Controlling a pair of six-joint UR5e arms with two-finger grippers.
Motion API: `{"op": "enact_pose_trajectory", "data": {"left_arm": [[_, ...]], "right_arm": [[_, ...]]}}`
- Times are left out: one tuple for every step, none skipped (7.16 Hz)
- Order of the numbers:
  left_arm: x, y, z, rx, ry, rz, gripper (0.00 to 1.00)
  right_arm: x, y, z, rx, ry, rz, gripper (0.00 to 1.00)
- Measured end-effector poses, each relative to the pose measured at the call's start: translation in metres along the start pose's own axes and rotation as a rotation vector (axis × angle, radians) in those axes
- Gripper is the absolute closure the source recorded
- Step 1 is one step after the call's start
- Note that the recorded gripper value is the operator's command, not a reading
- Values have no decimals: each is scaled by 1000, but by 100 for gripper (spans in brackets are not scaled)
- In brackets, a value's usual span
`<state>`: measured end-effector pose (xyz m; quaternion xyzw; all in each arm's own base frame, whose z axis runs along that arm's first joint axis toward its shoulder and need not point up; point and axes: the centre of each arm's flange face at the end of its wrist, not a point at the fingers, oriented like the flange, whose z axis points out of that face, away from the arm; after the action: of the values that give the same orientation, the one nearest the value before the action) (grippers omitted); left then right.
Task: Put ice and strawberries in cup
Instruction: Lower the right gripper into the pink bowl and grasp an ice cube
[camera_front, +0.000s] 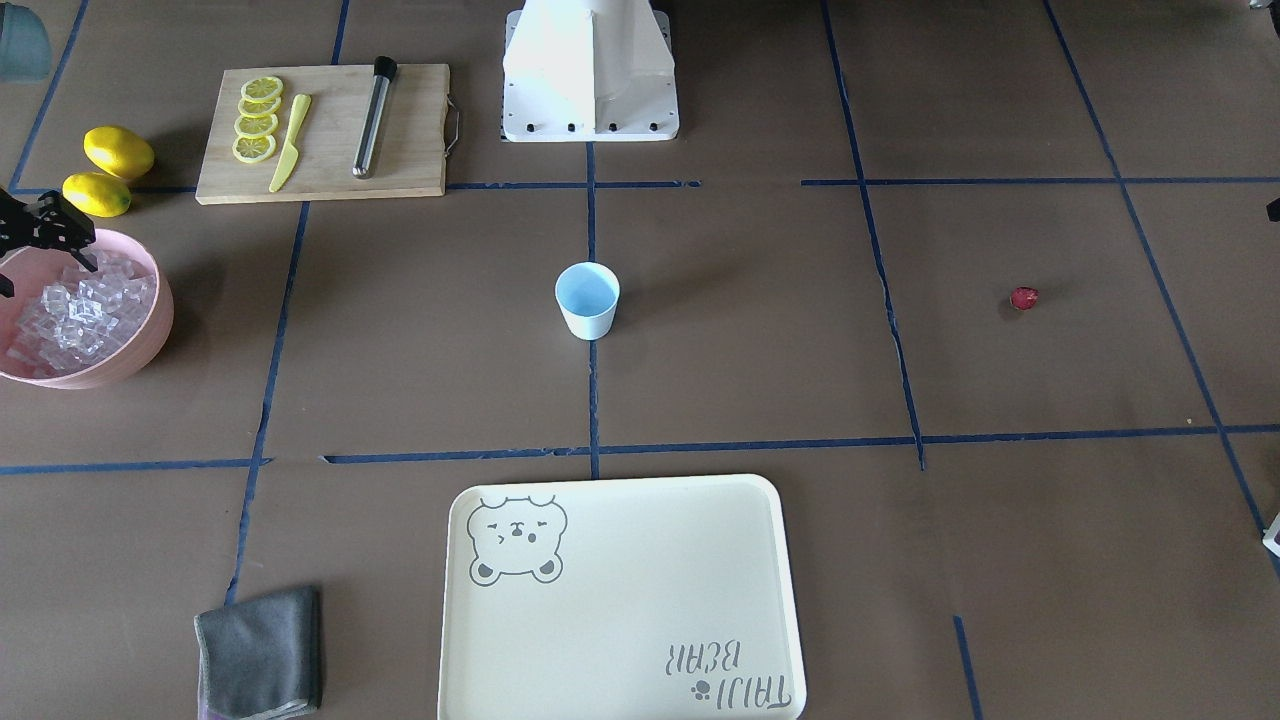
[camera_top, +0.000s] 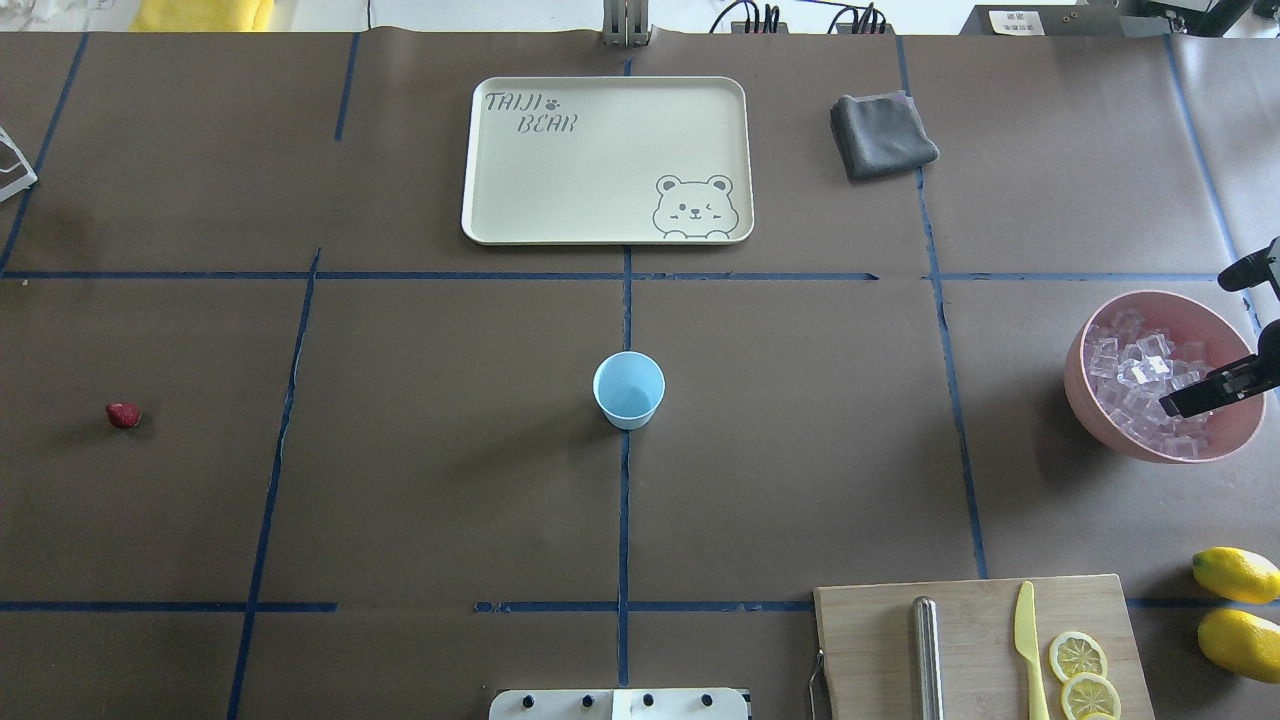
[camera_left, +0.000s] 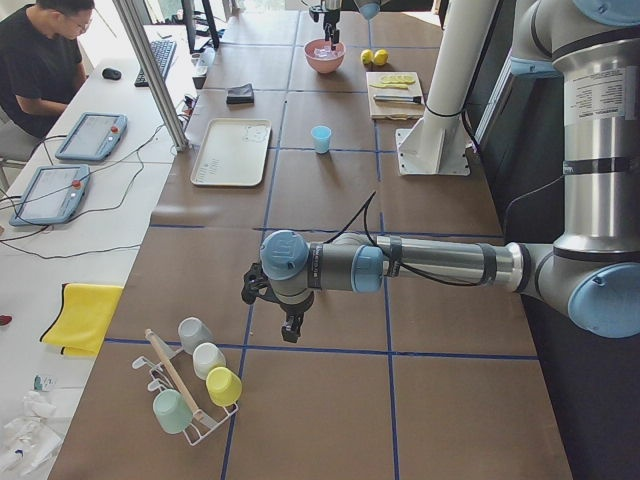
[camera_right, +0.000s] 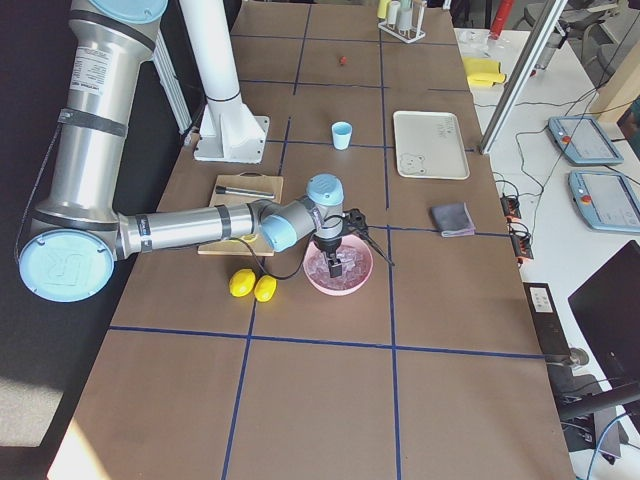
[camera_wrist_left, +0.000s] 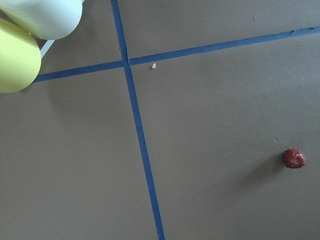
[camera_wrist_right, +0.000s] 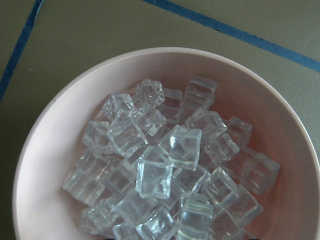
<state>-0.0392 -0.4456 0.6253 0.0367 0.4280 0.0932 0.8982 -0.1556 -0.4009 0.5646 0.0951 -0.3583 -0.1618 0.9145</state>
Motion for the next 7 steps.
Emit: {"op": "enact_pose_trajectory", "data": {"left_arm": [[0, 0, 0, 0, 0, 0, 0], [0, 0, 0, 1, 0, 2, 0], [1, 0, 0, 1, 0, 2, 0], [1, 0, -1, 1, 0, 2, 0], [1, 0, -1, 1, 0, 3, 0], [1, -1, -1, 2, 0, 3, 0], [1, -1, -1, 2, 0, 3, 0]], "right_arm": [[0, 0, 1, -2, 2, 0, 19], [-1, 0, 3, -5, 4, -1, 20], [0, 0, 6, -10, 5, 0, 20], [1, 1, 8, -13, 6, 1, 23], [1, 0, 9, -14, 6, 0, 26], [0, -3, 10, -14, 5, -1, 34], [-1, -6, 12, -13, 4, -3, 48]]}}
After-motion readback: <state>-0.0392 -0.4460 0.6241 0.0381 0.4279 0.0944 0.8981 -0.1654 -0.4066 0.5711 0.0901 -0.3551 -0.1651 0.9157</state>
